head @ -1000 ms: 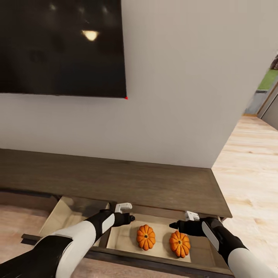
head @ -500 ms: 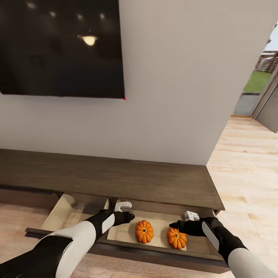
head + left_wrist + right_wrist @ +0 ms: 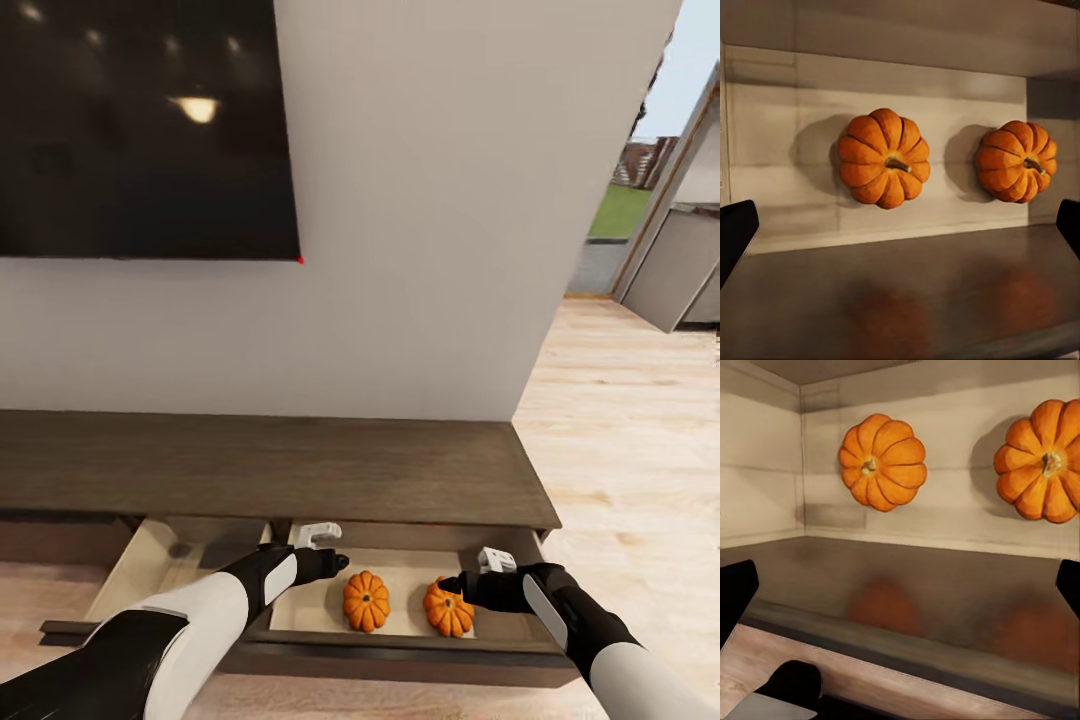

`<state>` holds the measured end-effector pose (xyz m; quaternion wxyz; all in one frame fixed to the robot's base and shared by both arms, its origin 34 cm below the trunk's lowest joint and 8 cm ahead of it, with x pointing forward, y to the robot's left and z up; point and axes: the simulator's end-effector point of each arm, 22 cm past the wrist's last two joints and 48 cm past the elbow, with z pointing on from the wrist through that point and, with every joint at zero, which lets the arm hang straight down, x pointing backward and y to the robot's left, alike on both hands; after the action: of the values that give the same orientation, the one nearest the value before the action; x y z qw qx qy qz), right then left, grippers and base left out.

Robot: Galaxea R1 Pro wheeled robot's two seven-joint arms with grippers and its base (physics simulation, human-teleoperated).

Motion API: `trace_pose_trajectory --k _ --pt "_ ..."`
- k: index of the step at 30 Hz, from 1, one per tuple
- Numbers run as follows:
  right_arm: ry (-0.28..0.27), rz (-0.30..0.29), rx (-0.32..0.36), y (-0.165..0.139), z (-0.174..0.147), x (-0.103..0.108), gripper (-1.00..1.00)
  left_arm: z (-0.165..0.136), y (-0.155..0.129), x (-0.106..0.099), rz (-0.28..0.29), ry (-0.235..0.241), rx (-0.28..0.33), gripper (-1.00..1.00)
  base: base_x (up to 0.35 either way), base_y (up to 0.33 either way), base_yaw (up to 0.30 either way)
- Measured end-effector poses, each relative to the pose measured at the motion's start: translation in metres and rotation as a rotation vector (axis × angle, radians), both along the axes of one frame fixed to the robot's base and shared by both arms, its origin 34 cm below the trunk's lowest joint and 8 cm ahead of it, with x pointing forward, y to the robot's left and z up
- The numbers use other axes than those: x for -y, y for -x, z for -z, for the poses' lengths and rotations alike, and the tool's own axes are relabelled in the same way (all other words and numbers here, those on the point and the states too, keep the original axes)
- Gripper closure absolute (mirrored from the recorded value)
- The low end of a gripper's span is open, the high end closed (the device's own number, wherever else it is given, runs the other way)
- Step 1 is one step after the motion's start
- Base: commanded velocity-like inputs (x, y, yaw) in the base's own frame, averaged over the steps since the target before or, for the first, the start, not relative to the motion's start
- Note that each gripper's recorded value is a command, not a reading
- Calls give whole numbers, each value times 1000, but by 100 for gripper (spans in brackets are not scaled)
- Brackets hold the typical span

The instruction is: Place each of the two pumpkins and all three candles from the living room inside a cabinet in the living room (use any cabinet), then make sure every cabinet is closed, and position the cauldron so it is next to a table in the living room.

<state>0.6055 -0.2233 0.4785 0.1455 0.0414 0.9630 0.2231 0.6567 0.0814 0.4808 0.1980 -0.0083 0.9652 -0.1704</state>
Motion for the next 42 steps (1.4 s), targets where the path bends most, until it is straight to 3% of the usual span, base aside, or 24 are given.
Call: trace_pose_trajectory --k 14,28,39,42 --pt "0 1 12 -3 -6 0 -100 -6 -3 0 -1 0 13 -100 -4 53 -81" --pt "2 -2 32 -8 -15 0 -100 -18 -9 0 -1 0 35 -100 -236 -12 -1" --pt "3 -2 46 -10 -23 0 -100 -28 -13 0 -1 2 57 -100 -39 -6 0" --pt "2 -2 50 -10 -25 0 -100 -34 -21 0 -6 1 92 -100 -2 0 0"
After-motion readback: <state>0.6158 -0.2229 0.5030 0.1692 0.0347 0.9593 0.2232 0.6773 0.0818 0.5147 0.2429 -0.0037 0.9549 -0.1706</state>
